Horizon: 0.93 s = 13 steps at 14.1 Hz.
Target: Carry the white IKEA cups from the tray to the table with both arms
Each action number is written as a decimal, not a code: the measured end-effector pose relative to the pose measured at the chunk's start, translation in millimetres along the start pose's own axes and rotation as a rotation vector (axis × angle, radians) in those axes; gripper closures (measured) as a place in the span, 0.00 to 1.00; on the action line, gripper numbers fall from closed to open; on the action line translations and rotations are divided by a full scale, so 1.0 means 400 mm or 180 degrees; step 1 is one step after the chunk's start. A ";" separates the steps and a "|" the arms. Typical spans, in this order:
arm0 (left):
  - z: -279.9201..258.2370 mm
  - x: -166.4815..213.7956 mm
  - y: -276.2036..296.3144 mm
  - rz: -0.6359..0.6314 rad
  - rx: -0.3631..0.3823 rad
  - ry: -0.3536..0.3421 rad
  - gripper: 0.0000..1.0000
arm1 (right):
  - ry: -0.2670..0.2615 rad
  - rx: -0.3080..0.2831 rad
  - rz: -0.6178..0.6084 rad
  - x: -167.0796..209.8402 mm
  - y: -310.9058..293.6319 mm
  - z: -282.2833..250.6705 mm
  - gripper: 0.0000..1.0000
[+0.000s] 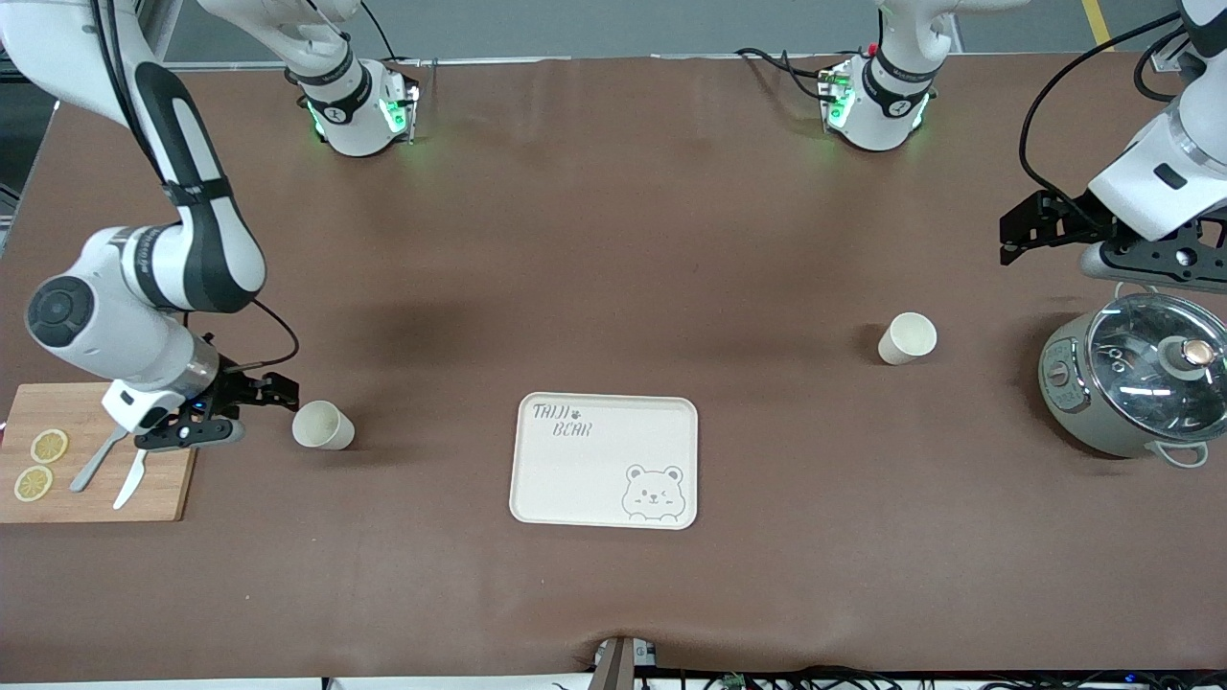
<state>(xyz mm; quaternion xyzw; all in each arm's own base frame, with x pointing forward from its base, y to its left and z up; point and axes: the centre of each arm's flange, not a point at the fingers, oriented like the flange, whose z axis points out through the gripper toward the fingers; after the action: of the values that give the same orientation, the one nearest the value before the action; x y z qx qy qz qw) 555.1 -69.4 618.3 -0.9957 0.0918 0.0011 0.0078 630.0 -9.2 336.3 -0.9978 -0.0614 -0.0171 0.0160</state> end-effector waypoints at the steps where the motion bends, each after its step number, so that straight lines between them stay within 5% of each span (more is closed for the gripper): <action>1: 0.000 0.000 0.000 0.0000 0.0000 -0.0005 0.00 | -0.0040 0.0009 -0.0002 0.003 -0.002 -0.030 0.00; 7: 0.004 -0.005 -0.004 -0.0018 -0.0003 -0.0061 0.00 | -0.0256 0.0075 0.0074 0.030 -0.009 -0.270 0.00; 13: 0.005 -0.006 -0.006 -0.0023 -0.0004 -0.0072 0.00 | -0.0155 0.0053 0.0080 0.005 -0.019 -0.527 0.00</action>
<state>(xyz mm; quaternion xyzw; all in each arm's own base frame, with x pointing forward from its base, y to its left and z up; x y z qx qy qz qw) 553.0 -66.7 616.3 -0.9960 0.0881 0.0124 0.0083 624.3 -8.4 547.3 -0.9985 -0.0494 0.0080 0.0230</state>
